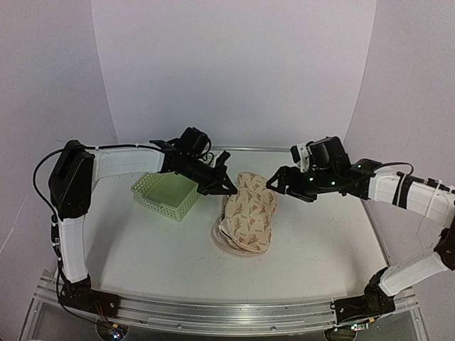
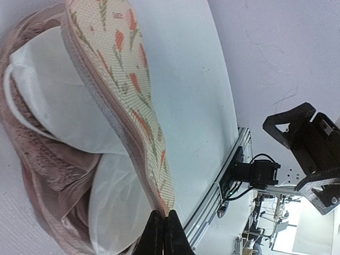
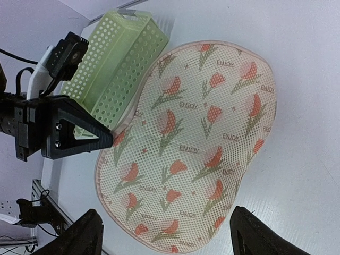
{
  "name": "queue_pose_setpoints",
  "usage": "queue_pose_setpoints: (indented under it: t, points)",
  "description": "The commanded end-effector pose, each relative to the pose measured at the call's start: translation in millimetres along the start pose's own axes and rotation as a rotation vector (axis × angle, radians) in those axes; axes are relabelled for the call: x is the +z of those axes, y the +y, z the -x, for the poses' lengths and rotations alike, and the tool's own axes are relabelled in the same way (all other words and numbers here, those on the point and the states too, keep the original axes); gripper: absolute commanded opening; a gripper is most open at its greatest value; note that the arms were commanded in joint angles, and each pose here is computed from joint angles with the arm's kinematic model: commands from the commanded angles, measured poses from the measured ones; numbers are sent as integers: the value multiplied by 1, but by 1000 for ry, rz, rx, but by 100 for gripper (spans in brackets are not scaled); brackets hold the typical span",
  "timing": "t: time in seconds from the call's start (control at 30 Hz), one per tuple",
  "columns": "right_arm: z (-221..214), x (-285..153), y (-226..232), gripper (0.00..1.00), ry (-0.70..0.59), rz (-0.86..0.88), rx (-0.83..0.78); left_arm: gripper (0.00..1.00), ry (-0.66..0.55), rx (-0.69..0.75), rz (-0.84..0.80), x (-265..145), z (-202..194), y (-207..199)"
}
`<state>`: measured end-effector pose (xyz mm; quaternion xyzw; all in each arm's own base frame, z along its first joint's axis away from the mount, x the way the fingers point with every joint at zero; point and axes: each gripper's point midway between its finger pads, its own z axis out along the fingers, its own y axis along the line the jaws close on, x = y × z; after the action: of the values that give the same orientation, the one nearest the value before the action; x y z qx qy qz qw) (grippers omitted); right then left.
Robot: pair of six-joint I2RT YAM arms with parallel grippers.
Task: Unzip the laundry bag and remove the bra
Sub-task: Open the lid of the laundry bag.
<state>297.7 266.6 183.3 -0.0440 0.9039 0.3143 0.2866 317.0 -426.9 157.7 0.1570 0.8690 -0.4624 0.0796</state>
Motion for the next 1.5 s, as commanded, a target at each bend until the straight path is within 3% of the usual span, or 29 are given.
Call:
queue_pose_setpoints:
  t: [0.0, 0.4, 0.67, 1.1, 1.27, 1.47]
  points:
    - [19, -27, 8, 84, -116, 7, -49, 0, -44, 91, -107, -11, 16, -60]
    - [27, -85, 7, 85, -292, 18, -97, 0, 6, 106, -206, 34, 17, -119]
    - [27, -126, 0, 87, -419, 19, -99, 0, 62, 82, -232, 81, 8, -128]
    - [13, -153, -9, 89, -470, 31, -91, 0, 89, -2, -277, 134, 3, -126]
    - [13, -165, -13, 90, -492, 10, -97, 12, 85, -2, -336, 139, 4, -133]
    - [12, -173, -16, 91, -506, -3, -96, 36, 86, 16, -389, 137, 4, -146]
